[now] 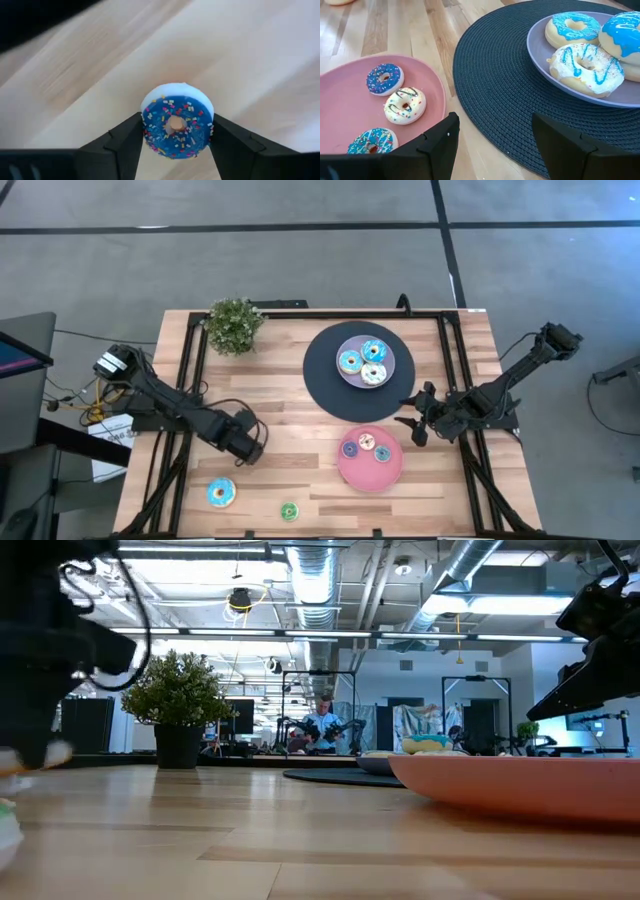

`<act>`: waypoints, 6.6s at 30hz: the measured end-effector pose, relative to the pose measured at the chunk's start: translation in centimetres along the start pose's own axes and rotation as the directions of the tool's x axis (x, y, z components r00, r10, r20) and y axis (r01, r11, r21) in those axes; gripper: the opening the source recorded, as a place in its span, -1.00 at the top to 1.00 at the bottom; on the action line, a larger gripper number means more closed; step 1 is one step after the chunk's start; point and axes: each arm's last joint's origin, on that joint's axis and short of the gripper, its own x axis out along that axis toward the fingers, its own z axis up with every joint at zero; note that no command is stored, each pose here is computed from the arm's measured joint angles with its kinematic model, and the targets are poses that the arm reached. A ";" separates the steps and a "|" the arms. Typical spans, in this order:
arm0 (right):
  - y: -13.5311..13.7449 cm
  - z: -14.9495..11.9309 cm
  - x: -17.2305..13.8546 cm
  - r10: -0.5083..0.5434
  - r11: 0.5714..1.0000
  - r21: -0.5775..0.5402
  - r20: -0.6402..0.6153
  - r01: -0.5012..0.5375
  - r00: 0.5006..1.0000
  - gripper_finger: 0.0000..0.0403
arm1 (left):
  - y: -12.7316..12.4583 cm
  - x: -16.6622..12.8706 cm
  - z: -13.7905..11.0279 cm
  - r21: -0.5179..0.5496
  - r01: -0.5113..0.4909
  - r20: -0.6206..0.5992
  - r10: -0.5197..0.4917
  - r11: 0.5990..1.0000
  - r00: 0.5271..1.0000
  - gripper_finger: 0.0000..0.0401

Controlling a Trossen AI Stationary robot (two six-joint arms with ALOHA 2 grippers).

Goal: Pick & Place donuts
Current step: Put the small purple donut into the pink plate, then put the small green donut into the pink plate

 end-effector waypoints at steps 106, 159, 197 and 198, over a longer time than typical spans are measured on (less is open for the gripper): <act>0.3 0.4 0.0 0.019 0.999 0.045 0.035 -0.020 0.999 -0.19 | -21.1 -7.6 16.8 0.827 -0.154 0.246 -0.101 0.541 0.964 0.83; -2.1 2.3 1.9 -0.042 0.999 -0.009 0.031 0.043 0.999 0.92 | -11.1 -5.2 1.0 0.781 -0.036 0.423 -0.485 0.623 0.765 -0.09; -6.1 2.1 -1.7 0.290 0.956 -0.108 0.484 -0.272 0.826 1.00 | -11.3 -5.0 1.2 0.742 0.158 0.300 -0.533 0.652 0.791 -0.07; -6.1 2.1 -1.8 0.293 0.955 -0.110 0.485 -0.275 0.824 1.00 | -11.3 -5.0 1.2 0.740 0.160 0.299 -0.533 0.654 0.792 -0.07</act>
